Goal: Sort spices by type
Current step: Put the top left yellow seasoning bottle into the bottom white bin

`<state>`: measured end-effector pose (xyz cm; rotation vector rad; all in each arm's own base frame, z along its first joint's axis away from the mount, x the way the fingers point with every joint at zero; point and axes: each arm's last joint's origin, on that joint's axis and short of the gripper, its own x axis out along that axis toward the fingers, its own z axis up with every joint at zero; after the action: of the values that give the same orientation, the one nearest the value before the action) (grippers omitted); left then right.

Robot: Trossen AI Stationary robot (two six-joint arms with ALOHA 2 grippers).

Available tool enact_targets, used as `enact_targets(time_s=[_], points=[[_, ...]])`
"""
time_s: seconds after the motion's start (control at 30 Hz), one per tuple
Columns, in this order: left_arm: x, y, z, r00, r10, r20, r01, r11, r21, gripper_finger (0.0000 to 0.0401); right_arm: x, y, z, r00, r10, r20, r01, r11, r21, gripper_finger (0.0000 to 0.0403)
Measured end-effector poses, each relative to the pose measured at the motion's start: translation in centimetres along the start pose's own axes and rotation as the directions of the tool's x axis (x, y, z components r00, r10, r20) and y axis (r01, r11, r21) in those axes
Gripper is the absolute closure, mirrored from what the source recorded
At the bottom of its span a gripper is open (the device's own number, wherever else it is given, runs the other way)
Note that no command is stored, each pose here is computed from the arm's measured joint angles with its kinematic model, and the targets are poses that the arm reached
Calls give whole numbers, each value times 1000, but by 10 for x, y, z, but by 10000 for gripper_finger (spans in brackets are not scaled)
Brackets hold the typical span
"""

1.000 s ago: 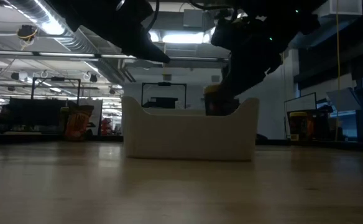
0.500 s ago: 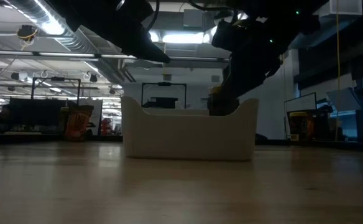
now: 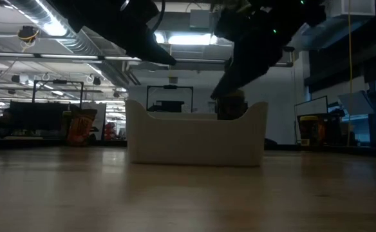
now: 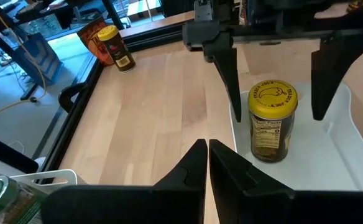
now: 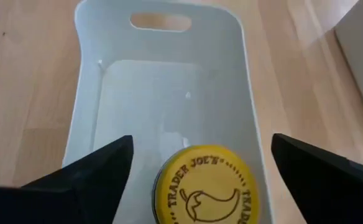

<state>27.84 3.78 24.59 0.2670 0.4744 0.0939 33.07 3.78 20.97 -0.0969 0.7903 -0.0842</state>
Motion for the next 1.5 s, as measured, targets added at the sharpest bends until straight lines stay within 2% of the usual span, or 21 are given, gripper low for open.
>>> enact_targets(time_s=[0.13, 0.3, 0.53, 0.73, 0.87, 1.13, 1.23, 1.33, 1.5], points=[[0, 0, 0, 1000, 0, -1, 0, 1000, -5, 393, -12, -2, 13, 1000, -4, 0, 4, 1000, -27, 5], [0, 0, -1, 1000, -2, -8, 2, 1000, -6, 393, -44, -8, 25, 996, -12, 87, 13, 1000, -10, 10], [0, 0, 0, 1000, -1, -3, 1, 1000, -8, 393, -92, -27, 17, 981, -41, 191, 41, 999, 7, 12], [0, 1, 0, 1000, 3, 6, -3, 1000, 0, 399, -97, -50, -16, 971, -104, 217, 104, 995, 12, 13], [0, 2, 3, 999, 13, 35, -13, 1000, 15, 395, -96, -69, -32, 940, -168, 297, 175, 984, 2, 13], [0, 4, 9, 995, 38, 91, -39, 999, 18, 386, -97, -111, -34, 867, -232, 441, 274, 961, -32, 13], [0, 8, 8, 992, 103, 73, -102, 995, -17, 364, -100, -124, -32, 837, -249, 487, 311, 949, -48, 13], [-1, 14, 4, 980, 198, 29, -197, 980, -29, 324, -104, -136, -32, 813, -266, 518, 336, 941, -44, 13], [-2, 30, -4, 920, 385, -69, -388, 920, -50, 235, -108, -150, -34, 790, -265, 552, 341, 939, -36, 13]])
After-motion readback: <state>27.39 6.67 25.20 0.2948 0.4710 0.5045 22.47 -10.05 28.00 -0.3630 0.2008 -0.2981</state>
